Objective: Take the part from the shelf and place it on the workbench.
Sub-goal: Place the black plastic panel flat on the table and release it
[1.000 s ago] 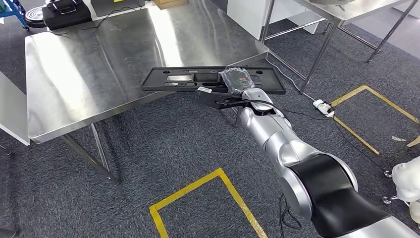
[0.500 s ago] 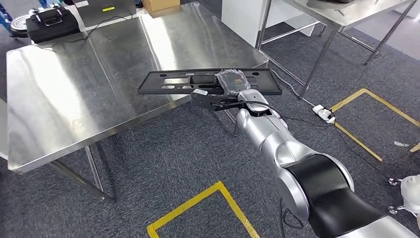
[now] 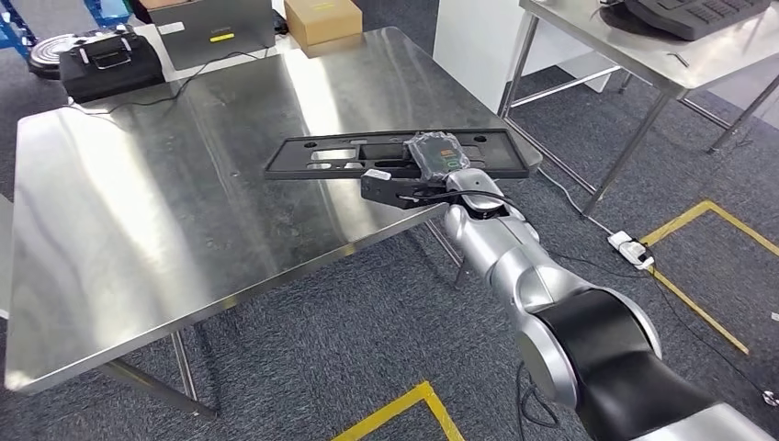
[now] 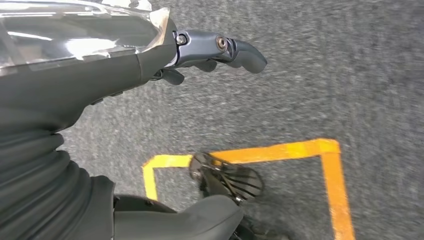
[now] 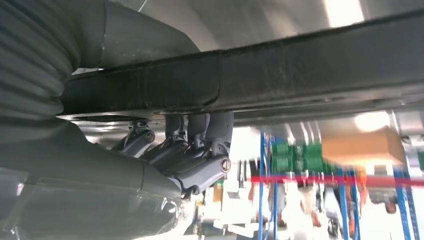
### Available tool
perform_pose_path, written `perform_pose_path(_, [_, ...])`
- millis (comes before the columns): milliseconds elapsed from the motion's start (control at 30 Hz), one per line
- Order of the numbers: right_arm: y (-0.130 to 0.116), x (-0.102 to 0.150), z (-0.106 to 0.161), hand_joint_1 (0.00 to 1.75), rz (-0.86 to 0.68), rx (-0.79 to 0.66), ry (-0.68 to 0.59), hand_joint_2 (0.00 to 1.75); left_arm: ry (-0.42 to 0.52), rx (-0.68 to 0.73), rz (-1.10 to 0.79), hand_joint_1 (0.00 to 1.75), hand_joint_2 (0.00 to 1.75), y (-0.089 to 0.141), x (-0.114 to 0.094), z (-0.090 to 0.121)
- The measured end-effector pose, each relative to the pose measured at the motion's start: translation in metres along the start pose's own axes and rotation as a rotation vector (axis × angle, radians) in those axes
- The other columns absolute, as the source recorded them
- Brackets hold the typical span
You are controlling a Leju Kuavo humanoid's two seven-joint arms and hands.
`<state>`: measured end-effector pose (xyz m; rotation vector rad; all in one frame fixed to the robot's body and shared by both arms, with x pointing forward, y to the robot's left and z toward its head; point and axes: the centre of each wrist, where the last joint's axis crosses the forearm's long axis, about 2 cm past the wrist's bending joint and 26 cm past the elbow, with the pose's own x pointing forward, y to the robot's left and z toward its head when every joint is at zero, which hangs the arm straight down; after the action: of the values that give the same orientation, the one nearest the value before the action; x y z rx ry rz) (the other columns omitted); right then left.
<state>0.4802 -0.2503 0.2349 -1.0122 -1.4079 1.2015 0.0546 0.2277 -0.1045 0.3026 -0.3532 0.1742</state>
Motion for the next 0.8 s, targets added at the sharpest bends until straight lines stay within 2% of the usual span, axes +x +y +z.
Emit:
perform_pose_path(200, [-0.01, 0.002, -0.004, 1.75, 0.006, -0.021, -0.005, 1.75, -0.006, -0.007, -0.003, 0.0, 1.75, -0.001, 0.003, -0.001])
perform_pose_path(800, [-0.005, -0.003, -0.001, 1.75, 0.056, -0.013, 0.014, 1.75, -0.014, -0.002, -0.017, 0.0, 1.75, 0.002, 0.009, -0.003])
